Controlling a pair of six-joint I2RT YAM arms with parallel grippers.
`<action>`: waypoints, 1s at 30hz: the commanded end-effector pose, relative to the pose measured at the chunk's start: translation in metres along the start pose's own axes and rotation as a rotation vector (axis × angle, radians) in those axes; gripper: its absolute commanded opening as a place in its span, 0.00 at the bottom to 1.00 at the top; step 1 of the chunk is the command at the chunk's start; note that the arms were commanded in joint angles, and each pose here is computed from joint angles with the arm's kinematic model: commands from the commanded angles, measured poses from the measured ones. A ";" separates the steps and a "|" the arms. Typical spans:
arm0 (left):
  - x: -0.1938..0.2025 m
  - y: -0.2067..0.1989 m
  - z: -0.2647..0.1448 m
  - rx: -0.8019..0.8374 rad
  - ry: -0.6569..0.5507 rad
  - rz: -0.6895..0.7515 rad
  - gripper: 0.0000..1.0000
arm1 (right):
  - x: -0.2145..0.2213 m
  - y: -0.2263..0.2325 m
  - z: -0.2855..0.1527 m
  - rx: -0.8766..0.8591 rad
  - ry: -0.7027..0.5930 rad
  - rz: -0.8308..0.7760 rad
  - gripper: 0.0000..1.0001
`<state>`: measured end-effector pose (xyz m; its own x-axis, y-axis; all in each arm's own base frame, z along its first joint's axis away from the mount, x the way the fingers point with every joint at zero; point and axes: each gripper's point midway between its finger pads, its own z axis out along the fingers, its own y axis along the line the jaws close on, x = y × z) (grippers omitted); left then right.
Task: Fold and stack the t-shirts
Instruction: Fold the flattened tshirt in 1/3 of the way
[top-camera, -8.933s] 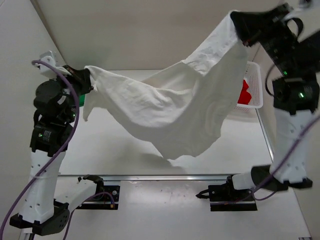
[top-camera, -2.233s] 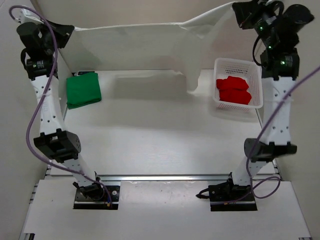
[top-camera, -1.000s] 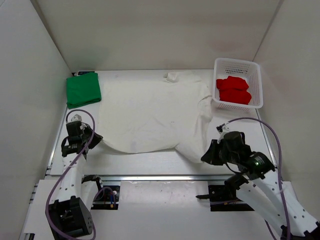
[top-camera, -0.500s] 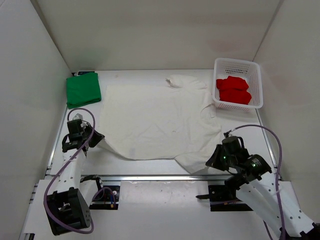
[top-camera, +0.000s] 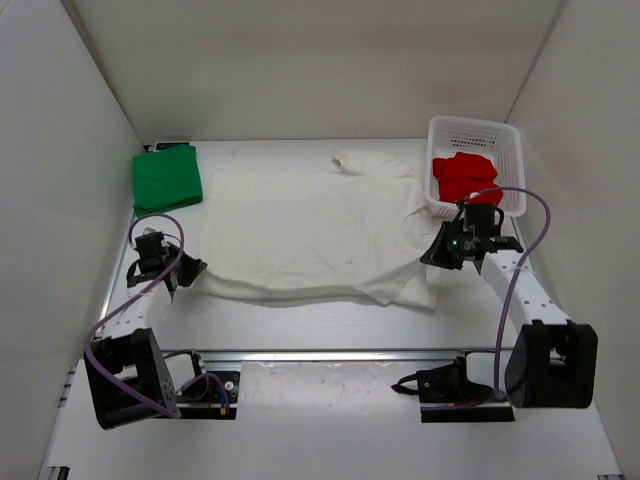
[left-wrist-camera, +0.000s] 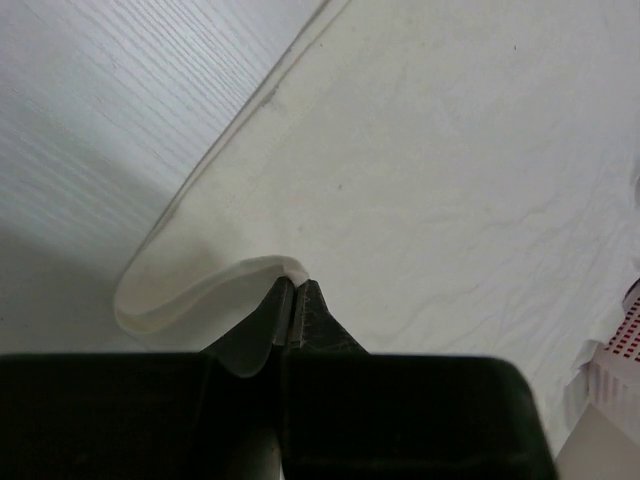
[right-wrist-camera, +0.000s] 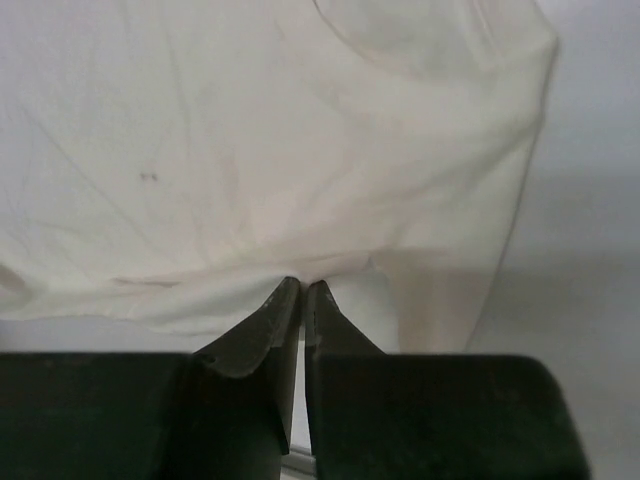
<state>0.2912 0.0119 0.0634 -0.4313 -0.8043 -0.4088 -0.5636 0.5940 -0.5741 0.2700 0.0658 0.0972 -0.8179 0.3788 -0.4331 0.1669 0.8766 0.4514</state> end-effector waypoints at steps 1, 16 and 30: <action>-0.027 -0.017 0.005 0.043 -0.074 -0.056 0.00 | -0.053 0.018 0.007 -0.034 -0.113 -0.090 0.00; -0.041 -0.019 0.036 0.008 -0.077 -0.108 0.00 | -0.136 0.043 0.057 -0.019 -0.159 -0.131 0.00; -0.045 -0.030 0.070 -0.016 -0.021 -0.077 0.03 | -0.150 0.026 0.093 0.009 -0.148 -0.086 0.00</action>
<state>0.3629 0.0288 0.0372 -0.3732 -0.8616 -0.3440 -0.6342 0.5075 -0.5833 0.4178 0.0660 0.0759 -0.8117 0.3289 -0.4827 0.1310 0.9078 0.3983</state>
